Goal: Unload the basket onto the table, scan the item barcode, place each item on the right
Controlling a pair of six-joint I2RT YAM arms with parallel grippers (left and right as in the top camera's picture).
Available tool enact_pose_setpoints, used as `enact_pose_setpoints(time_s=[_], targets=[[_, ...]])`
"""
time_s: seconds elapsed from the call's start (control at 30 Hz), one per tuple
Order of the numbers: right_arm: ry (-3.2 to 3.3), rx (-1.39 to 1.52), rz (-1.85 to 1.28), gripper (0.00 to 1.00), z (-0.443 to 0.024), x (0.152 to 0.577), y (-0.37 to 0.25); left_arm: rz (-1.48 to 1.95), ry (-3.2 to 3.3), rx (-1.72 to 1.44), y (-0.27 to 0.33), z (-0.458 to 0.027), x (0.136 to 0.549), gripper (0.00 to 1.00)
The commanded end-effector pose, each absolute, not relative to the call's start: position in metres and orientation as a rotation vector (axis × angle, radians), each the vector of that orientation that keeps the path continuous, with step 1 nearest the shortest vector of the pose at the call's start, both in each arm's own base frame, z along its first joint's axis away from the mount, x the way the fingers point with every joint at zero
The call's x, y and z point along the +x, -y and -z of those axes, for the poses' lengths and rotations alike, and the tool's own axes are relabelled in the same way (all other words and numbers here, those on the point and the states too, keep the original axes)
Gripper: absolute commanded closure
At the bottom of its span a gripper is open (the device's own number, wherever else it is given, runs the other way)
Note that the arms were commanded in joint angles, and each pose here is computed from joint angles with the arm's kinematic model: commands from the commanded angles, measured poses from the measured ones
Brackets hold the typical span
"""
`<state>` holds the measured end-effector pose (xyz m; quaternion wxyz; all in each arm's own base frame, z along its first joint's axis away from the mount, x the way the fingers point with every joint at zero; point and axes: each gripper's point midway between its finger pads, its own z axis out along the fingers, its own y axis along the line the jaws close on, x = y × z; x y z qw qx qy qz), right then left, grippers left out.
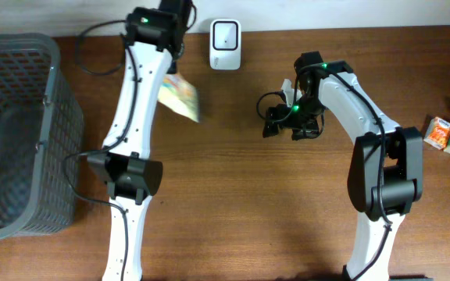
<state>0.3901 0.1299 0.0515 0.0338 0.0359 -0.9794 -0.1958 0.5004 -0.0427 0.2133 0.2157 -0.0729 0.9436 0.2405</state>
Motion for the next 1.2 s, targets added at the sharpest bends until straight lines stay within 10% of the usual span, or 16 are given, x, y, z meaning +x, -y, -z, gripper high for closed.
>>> enact_pose_setpoints(time_s=[0.0,0.57,0.67,0.83,0.9,0.93,0.97,1.17], targets=[[3.001,0.097,0.567,0.12,-0.044,0.387,-0.128,-1.000,-2.354,-0.292,0.000,-0.280,0.490,1.00],[3.020,-0.219,0.590,0.13,-0.110,0.401,-0.014,-0.079,-2.883,0.307,0.258,-0.151,0.422,1.00],[3.031,-0.258,0.593,0.13,-0.124,0.402,-0.003,-0.012,-2.854,0.405,0.290,-0.154,0.409,0.64],[3.020,-0.202,0.631,0.13,-0.125,0.402,-0.021,0.000,-2.831,0.256,0.246,-0.185,0.431,0.48],[3.003,-0.153,0.698,0.26,-0.127,0.403,-0.042,-0.037,-2.847,0.129,0.202,-0.192,0.445,0.57],[2.995,-0.124,0.713,0.64,-0.127,0.402,-0.051,-0.063,-2.869,0.071,0.180,-0.190,0.449,0.96],[2.984,-0.069,0.715,0.91,-0.126,0.400,-0.067,-0.098,-2.920,-0.017,0.147,-0.183,0.451,1.00],[2.957,0.092,0.879,0.96,-0.098,0.398,-0.190,-0.153,-3.111,-0.174,0.098,-0.124,0.444,1.00]])
